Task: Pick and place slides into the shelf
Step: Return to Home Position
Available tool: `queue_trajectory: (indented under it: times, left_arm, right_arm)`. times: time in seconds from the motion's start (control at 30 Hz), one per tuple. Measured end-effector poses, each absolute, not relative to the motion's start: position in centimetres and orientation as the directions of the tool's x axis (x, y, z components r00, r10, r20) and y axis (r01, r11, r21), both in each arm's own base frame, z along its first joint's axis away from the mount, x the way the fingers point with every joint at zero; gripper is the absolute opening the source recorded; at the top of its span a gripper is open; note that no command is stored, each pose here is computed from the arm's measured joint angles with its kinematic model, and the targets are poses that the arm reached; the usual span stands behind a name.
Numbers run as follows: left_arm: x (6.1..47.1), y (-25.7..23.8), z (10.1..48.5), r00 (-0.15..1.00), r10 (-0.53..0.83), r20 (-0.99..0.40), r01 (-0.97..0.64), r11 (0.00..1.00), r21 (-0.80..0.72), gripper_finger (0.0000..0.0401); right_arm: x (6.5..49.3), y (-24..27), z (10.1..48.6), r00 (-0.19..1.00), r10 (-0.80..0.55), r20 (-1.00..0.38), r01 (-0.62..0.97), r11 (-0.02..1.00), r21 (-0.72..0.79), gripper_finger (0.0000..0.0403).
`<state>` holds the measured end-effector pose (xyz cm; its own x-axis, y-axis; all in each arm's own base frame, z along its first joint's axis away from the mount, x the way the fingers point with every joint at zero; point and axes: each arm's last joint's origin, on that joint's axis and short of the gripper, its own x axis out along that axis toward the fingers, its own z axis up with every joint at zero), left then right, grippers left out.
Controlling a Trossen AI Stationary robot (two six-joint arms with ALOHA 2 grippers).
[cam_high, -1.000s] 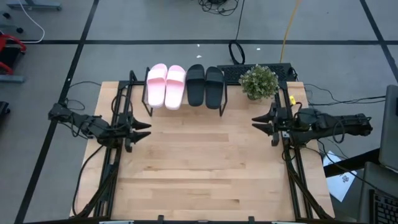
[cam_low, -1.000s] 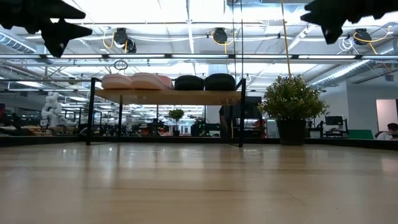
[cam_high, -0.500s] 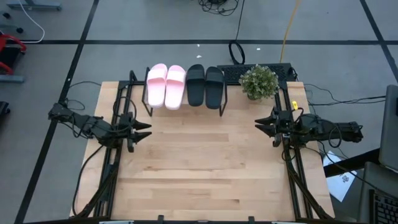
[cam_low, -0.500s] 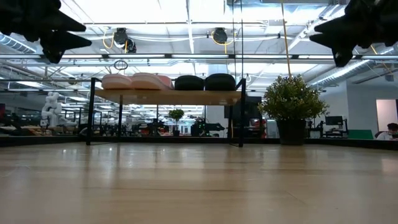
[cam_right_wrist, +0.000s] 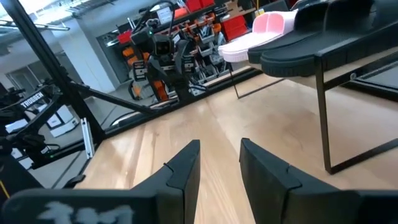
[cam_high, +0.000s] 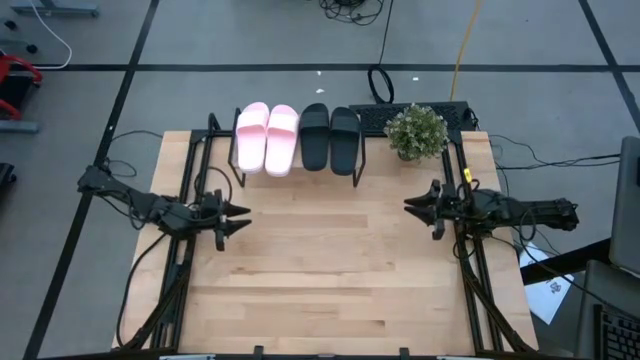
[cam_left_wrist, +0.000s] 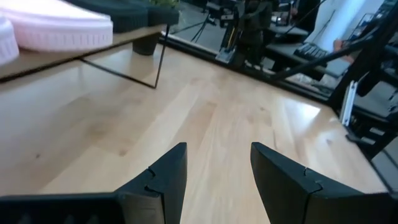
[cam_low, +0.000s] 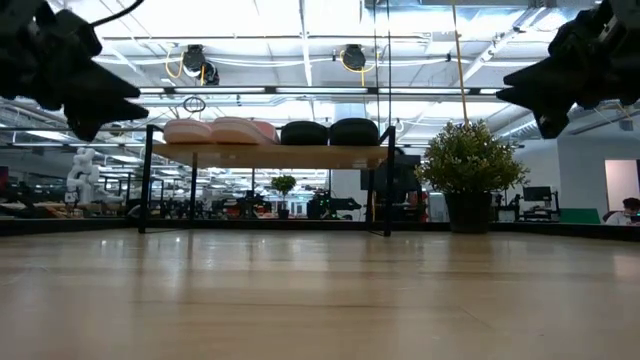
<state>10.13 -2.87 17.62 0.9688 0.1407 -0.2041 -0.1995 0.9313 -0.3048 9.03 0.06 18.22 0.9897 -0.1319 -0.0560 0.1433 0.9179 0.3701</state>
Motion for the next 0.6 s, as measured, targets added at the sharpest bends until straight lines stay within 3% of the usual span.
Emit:
queue_trajectory:
  times: [0.2, 0.33, 0.6]
  left_arm:
    - [10.2, -2.8, 16.2, 0.965, 0.165, -0.205, -0.222, 0.927, -0.301, 0.0175]
    - [10.5, -3.0, 15.3, 0.978, 0.154, -0.142, -0.193, 0.924, -0.331, 0.0175]
    - [10.7, -2.9, 14.9, 0.968, 0.171, -0.185, -0.218, 0.937, -0.274, 0.0175]
  right_arm:
    - [9.3, 0.1, 17.1, 0.988, -0.132, -0.077, 0.153, 0.902, 0.404, 0.0105]
    - [9.6, 0.1, 16.9, 0.991, -0.132, -0.008, 0.124, 0.906, 0.404, 0.0105]
    - [9.7, 0.1, 17.1, 0.991, -0.132, 0.035, 0.105, 0.897, 0.430, 0.0105]
